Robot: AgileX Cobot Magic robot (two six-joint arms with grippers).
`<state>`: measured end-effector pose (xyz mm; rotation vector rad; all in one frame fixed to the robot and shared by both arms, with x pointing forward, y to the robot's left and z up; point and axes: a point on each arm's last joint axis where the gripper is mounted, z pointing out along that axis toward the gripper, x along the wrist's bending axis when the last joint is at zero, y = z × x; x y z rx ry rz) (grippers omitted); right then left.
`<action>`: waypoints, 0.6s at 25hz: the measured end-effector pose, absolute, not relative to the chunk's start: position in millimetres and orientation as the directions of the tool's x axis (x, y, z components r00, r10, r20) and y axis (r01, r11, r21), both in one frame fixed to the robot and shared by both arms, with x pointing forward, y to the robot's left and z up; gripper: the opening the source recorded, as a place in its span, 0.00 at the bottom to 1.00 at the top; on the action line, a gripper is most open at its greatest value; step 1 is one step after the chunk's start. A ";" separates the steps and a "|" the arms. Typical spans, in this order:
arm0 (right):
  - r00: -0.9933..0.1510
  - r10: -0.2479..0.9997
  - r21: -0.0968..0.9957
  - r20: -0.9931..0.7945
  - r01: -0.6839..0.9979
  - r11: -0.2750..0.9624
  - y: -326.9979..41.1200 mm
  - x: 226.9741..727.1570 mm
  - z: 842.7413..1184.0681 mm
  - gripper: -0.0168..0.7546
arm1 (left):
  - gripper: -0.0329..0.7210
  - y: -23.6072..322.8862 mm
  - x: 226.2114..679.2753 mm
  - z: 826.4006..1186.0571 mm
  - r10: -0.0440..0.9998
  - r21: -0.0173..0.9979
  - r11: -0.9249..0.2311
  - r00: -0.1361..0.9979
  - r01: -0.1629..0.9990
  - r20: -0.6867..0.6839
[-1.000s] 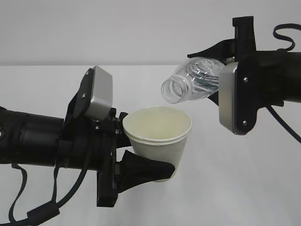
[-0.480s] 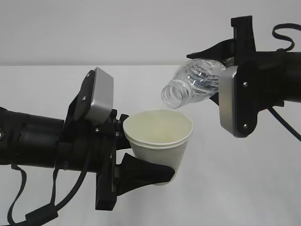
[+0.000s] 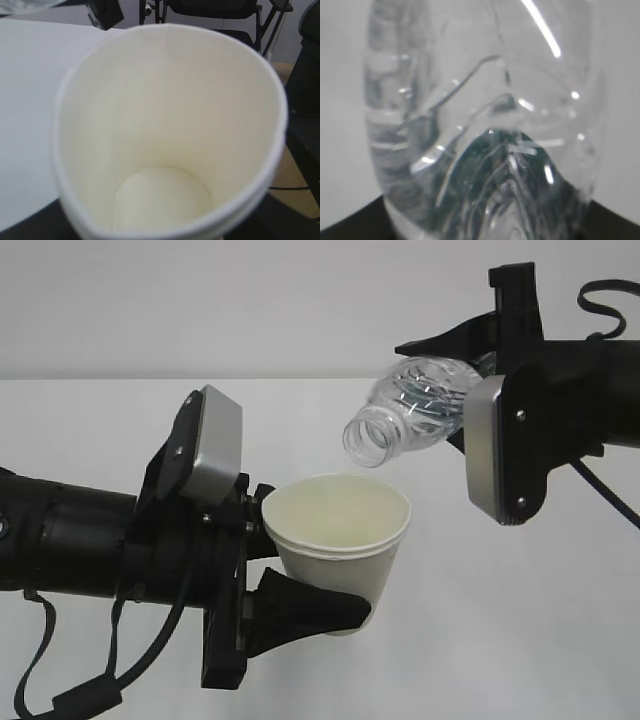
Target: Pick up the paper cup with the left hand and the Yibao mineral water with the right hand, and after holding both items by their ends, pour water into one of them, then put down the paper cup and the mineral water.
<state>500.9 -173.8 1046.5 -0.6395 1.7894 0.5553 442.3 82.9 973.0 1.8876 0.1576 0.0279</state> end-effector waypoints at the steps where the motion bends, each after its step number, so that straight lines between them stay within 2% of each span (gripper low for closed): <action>1: -0.246 -0.149 0.055 -0.958 -0.666 0.744 -173.6 501.6 1048.2 0.56 | 0.61 82.9 442.2 972.9 0.122 0.946 -0.310 0.991 0.094 -0.059; 15: -0.204 -0.182 0.005 -0.962 -0.678 0.735 -173.1 502.7 1051.0 0.56 | 0.61 82.8 441.7 973.2 0.116 0.947 -0.308 0.992 0.092 -0.059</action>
